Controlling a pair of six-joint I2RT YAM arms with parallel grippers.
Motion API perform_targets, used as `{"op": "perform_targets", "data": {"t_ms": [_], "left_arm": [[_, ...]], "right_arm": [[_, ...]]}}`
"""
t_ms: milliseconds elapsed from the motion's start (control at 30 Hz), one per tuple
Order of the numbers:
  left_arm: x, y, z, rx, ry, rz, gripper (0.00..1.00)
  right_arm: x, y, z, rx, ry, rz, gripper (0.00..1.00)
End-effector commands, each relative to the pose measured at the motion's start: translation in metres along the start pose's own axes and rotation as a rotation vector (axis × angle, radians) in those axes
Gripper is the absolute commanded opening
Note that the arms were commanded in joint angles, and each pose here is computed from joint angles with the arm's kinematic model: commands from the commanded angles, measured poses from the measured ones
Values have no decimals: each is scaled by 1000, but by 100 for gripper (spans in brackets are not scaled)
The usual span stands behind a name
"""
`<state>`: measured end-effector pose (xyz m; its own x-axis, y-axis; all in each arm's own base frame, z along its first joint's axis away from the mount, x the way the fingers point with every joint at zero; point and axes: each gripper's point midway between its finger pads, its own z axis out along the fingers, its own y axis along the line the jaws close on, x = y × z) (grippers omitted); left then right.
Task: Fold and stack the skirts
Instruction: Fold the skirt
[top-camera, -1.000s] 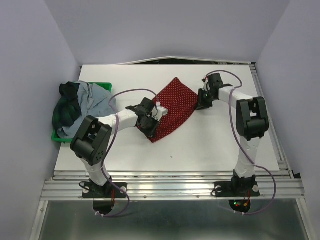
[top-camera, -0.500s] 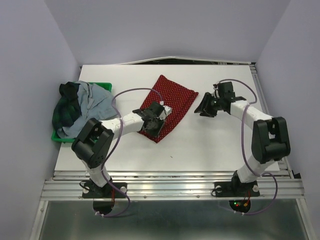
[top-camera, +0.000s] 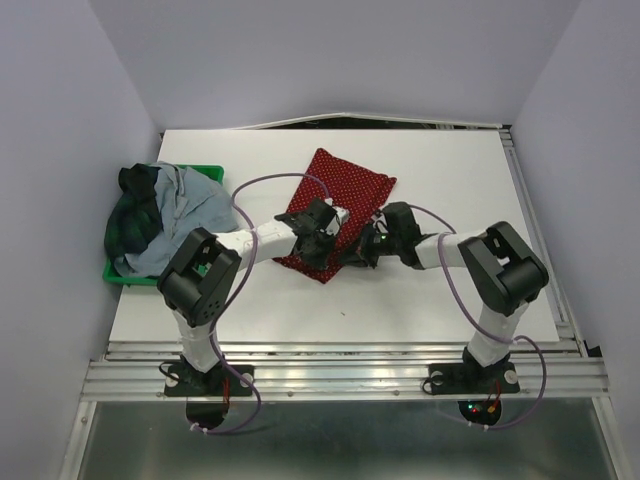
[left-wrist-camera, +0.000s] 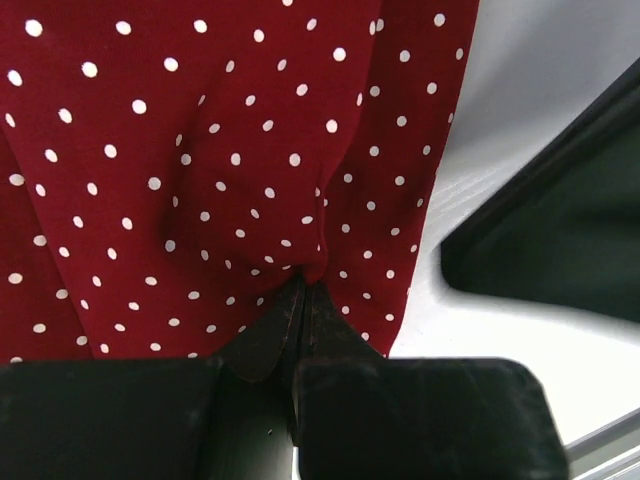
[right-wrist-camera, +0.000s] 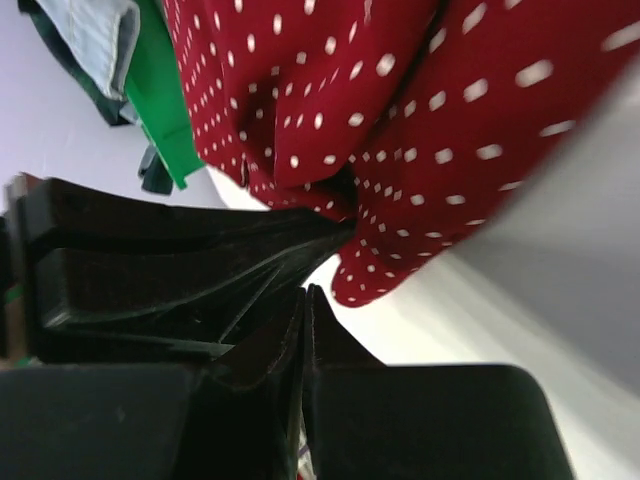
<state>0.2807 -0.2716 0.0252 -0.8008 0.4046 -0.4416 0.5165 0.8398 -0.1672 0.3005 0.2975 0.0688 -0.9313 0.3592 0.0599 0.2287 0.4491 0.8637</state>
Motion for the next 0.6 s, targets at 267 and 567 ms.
{"op": "perform_targets", "data": {"t_ms": [267, 567], "left_arm": [[-18, 9, -36, -62, -108, 54, 0], [-20, -9, -44, 20, -110, 65, 0]], "right_arm": [[9, 5, 36, -34, 14, 28, 1], [6, -40, 60, 94, 1, 65, 1]]}}
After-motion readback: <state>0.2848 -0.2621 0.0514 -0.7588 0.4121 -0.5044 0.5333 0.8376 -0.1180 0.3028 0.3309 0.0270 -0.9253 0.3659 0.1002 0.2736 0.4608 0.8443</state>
